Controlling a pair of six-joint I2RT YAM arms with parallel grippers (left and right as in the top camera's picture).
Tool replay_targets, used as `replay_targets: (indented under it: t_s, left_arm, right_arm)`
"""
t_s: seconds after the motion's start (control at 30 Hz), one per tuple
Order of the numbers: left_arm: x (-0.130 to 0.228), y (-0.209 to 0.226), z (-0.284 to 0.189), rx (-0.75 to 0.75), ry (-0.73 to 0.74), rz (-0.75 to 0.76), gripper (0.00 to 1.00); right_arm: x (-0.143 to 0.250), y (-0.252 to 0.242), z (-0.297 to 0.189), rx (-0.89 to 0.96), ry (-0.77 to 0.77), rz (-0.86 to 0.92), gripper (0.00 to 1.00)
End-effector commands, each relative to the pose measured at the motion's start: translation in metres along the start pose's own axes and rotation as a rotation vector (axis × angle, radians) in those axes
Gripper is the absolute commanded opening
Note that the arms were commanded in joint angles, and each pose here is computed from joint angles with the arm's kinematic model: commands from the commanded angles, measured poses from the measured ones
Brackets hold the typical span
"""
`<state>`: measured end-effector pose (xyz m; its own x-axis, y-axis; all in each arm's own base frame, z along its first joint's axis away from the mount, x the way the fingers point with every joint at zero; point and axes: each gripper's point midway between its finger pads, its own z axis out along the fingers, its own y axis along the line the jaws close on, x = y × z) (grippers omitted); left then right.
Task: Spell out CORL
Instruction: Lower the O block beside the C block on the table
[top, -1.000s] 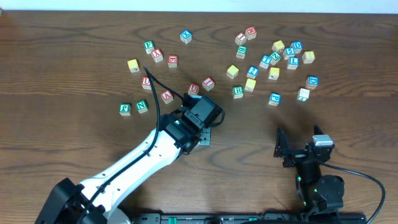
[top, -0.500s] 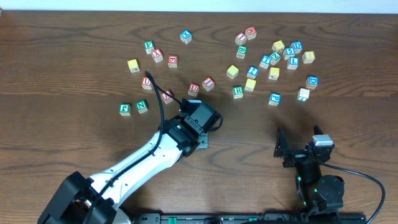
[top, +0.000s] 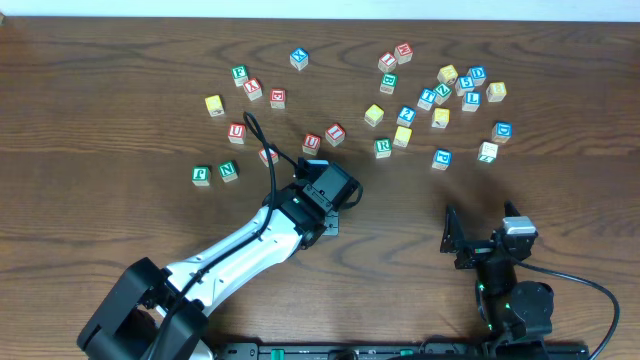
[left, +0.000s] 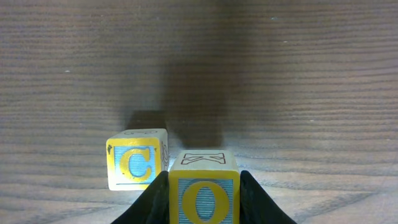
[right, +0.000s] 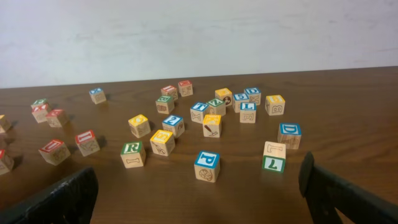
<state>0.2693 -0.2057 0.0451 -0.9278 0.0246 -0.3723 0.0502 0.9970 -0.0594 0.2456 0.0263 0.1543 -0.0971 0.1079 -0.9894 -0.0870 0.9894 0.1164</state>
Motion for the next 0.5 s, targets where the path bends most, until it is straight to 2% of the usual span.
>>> replay_targets:
  t_s: [0.0, 0.47]
  left_arm:
    - [0.003, 0.006, 0.006, -0.027, -0.011, -0.005, 0.07]
    - [0.008, 0.007, 0.024, -0.027, -0.016, 0.014, 0.07]
  right_arm:
    - [0.000, -0.002, 0.000, 0.007, -0.002, -0.011, 0.99]
    - [0.000, -0.002, 0.000, 0.007, -0.002, -0.011, 0.99]
